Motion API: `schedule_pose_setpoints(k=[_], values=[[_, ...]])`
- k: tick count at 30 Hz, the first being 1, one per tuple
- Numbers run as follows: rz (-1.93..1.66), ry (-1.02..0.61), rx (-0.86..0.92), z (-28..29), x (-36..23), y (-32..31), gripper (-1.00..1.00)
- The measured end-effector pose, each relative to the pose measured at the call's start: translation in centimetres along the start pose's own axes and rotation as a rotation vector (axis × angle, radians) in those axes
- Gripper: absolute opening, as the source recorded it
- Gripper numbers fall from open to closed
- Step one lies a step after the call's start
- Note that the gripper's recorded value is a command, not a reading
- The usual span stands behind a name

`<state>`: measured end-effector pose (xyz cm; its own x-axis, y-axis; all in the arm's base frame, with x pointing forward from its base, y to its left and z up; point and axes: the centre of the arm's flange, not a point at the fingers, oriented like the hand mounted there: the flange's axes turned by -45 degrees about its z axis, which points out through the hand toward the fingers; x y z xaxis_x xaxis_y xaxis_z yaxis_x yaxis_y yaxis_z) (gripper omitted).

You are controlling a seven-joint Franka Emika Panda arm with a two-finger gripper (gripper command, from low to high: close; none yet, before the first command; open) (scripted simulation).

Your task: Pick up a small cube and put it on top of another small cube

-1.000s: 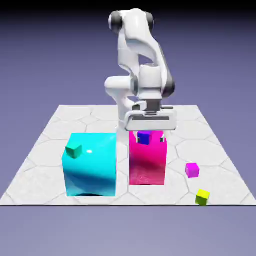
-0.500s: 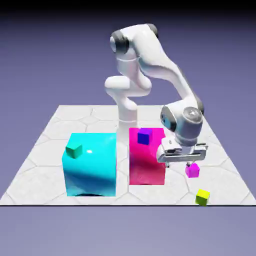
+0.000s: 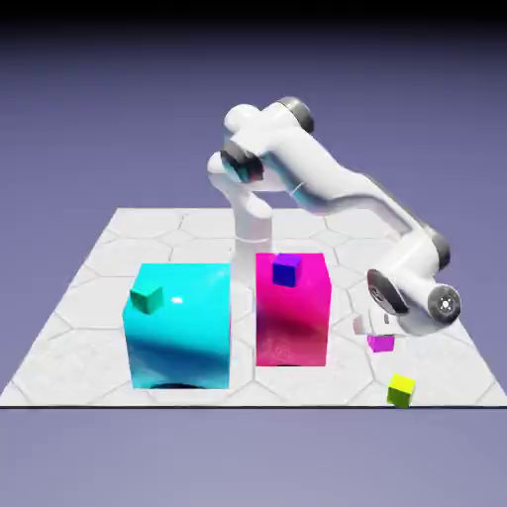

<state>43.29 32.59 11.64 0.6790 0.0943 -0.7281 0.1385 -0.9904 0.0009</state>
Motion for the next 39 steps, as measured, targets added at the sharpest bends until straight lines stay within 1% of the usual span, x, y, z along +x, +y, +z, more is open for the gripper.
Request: schedule_pose_setpoints(k=[1, 2, 4, 7, 9, 16, 23, 24, 28, 29, 30, 31, 32, 38, 39], values=[[-0.001, 0.000, 0.000, 1.9, 0.4, 0.0, 0.00], [-0.001, 0.000, 0.000, 2.7, 0.5, 0.0, -1.00], [-0.001, -0.001, 0.001, 2.7, 0.5, 0.0, -1.00], [0.000, -0.001, 0.002, -2.9, -0.7, 0.0, -1.00], [-0.080, -0.004, -0.023, -3.4, -2.3, -2.0, -1.00], [-0.243, 0.011, -0.202, -8.6, -5.8, 2.3, -1.00], [-0.402, 0.001, -0.313, -15.1, -12.0, 6.1, -1.00], [-0.419, -0.001, -0.323, -16.2, -13.1, 6.9, -1.00], [-0.426, -0.003, -0.333, -21.4, -18.4, 13.3, -1.00], [-0.404, -0.002, -0.326, -22.6, -19.6, 15.5, -1.00], [-0.319, 0.000, -0.309, -23.5, -19.9, 19.1, -1.00], [-0.287, 0.000, -0.302, -23.8, -20.0, 20.4, -1.00], [-0.287, 0.000, -0.302, -23.8, -20.0, 20.4, -1.00], [-0.287, 0.000, -0.302, -17.9, -18.4, 21.9, -1.00], [-0.287, 0.000, -0.302, -17.6, -18.3, 21.9, 1.00]])
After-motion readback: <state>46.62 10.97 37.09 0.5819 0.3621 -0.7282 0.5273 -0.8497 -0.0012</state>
